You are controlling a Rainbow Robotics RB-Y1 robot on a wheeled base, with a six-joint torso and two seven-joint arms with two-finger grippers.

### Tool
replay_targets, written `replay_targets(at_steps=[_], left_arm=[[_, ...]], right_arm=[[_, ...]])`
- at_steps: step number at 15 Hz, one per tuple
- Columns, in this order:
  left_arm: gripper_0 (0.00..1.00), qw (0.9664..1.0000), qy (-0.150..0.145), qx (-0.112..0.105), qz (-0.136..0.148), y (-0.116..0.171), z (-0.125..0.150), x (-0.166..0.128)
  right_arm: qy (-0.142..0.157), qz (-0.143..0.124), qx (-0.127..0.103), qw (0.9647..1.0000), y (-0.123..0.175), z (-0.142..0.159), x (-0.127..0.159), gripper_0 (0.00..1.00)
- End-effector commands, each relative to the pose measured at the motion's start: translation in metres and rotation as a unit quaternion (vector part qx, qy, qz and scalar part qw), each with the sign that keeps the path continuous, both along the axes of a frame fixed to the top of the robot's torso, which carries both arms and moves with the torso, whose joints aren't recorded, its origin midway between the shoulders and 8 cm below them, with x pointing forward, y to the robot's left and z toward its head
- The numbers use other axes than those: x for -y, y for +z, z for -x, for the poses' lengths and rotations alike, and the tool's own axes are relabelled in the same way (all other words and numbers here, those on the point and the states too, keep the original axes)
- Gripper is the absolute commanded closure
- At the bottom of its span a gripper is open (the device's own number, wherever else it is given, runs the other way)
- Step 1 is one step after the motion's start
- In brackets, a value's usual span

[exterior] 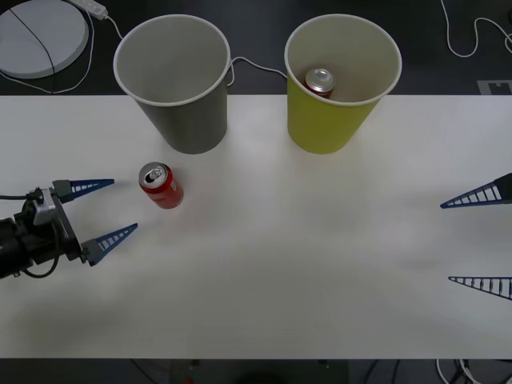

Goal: Put the can into the green bin and the plastic bottle into the gray bin

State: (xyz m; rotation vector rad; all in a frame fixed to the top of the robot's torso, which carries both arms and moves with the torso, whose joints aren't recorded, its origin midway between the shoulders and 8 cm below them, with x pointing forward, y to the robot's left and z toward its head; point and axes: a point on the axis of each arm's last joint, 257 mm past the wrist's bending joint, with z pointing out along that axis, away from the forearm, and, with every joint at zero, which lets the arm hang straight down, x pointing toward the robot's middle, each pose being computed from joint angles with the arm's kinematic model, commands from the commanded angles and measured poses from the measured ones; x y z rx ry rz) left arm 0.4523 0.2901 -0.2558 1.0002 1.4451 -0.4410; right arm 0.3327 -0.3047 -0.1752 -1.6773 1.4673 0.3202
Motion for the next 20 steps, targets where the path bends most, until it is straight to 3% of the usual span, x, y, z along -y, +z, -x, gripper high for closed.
replay_targets(at_steps=[1,6,9,20], left_arm=[[0.0,0.9998,0.009,-0.004,0.019,-0.005,-0.01,0.004],[0.0,0.9987,0.02,-0.002,0.046,-0.012,-0.024,0.024],[0.0,0.9982,0.034,0.001,0.049,-0.016,-0.034,0.034],[0.0,0.9978,0.042,0.007,0.05,-0.02,-0.062,0.08]], right_arm=[[0.0,0.0,0.0,1.0,0.0,0.0,0.0,0.0],[0.0,0.0,0.0,1.0,0.0,0.0,0.0,0.0],[0.0,0.0,0.0,1.0,0.0,0.0,0.0,0.0],[0.0,0.0,0.0,1.0,0.0,0.0,0.0,0.0]])
